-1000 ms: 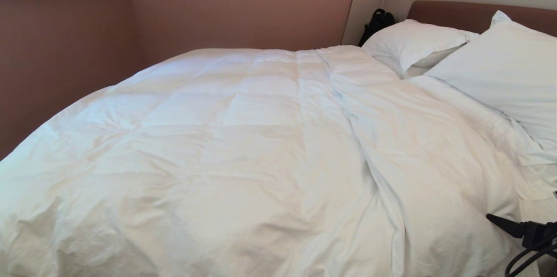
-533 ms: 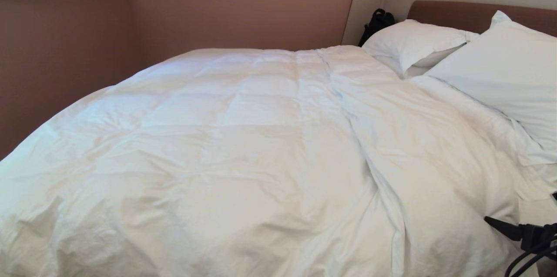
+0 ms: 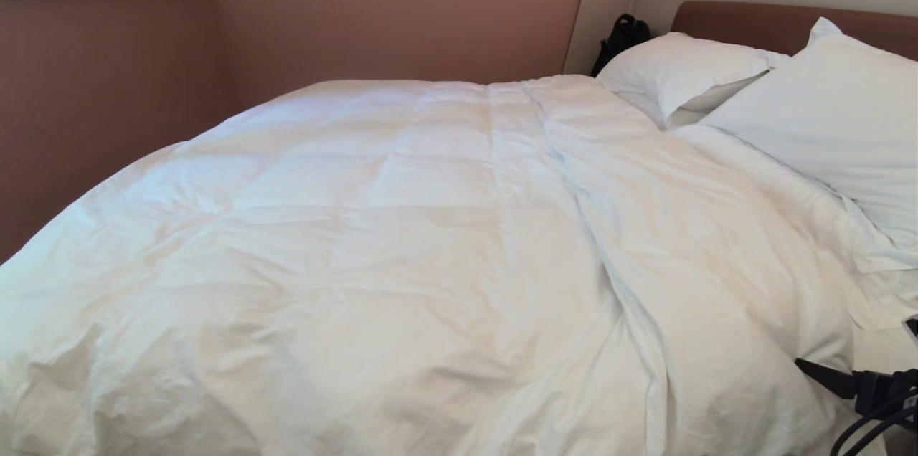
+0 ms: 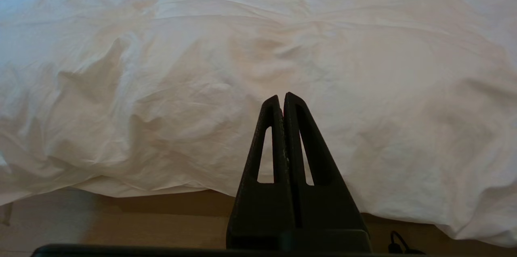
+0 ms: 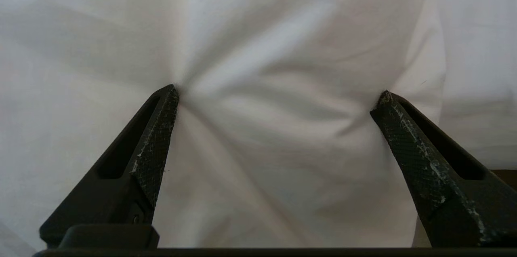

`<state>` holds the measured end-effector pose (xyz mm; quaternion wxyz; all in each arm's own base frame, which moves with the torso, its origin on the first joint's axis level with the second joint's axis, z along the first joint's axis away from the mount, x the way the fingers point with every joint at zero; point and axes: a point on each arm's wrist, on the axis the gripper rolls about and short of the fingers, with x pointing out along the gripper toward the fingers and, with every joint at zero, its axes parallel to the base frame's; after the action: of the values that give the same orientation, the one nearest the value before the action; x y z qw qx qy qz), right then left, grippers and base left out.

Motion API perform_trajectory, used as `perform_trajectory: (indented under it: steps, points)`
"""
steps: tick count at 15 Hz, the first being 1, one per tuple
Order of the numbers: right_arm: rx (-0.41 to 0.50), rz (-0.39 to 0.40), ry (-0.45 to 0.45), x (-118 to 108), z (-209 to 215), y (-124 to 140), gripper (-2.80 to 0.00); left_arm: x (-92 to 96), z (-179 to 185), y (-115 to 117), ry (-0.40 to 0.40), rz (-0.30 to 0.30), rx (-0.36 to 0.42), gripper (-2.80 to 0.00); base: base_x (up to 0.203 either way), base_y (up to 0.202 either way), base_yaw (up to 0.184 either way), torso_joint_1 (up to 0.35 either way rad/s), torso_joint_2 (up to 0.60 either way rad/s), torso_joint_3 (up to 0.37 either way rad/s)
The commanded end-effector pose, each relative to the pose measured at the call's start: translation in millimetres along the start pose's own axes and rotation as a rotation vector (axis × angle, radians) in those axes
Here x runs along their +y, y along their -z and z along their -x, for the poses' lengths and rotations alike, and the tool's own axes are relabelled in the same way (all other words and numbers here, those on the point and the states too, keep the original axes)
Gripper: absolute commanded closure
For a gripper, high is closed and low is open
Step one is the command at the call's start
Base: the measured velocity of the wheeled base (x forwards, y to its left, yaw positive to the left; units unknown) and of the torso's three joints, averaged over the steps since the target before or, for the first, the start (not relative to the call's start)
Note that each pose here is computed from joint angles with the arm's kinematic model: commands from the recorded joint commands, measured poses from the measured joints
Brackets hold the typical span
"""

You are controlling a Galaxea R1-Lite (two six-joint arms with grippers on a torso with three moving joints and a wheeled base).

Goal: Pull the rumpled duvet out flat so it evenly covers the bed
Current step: Flatten the corners of the folded blanket

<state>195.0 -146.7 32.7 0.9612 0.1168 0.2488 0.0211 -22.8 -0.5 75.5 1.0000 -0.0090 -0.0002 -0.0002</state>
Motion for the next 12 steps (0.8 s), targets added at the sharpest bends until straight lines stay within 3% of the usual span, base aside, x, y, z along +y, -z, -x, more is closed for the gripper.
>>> perform_trajectory:
  steps: [1,8,9,12]
  points:
    - [-0.001,0.01,-0.004,-0.2,-0.5,0.6,-2.8,0.0,0.0,0.0,0.0,-0.001,0.0,0.0,0.0,0.0,0.0,0.0,0.0,0.0]
    - [0.01,0.02,-0.003,0.3,-1.0,3.2,-2.8,0.0,0.0,0.0,0.0,-0.001,0.0,0.0,0.0,0.0,0.0,0.0,0.0,0.0]
    - [0.01,0.02,-0.003,0.3,-1.0,3.2,0.0,0.0,0.0,0.0,0.0,-0.001,0.0,0.0,0.0,0.0,0.0,0.0,0.0,0.0]
    - [0.01,0.02,-0.003,0.3,-1.0,3.2,0.0,0.0,0.0,0.0,0.0,-0.001,0.0,0.0,0.0,0.0,0.0,0.0,0.0,0.0]
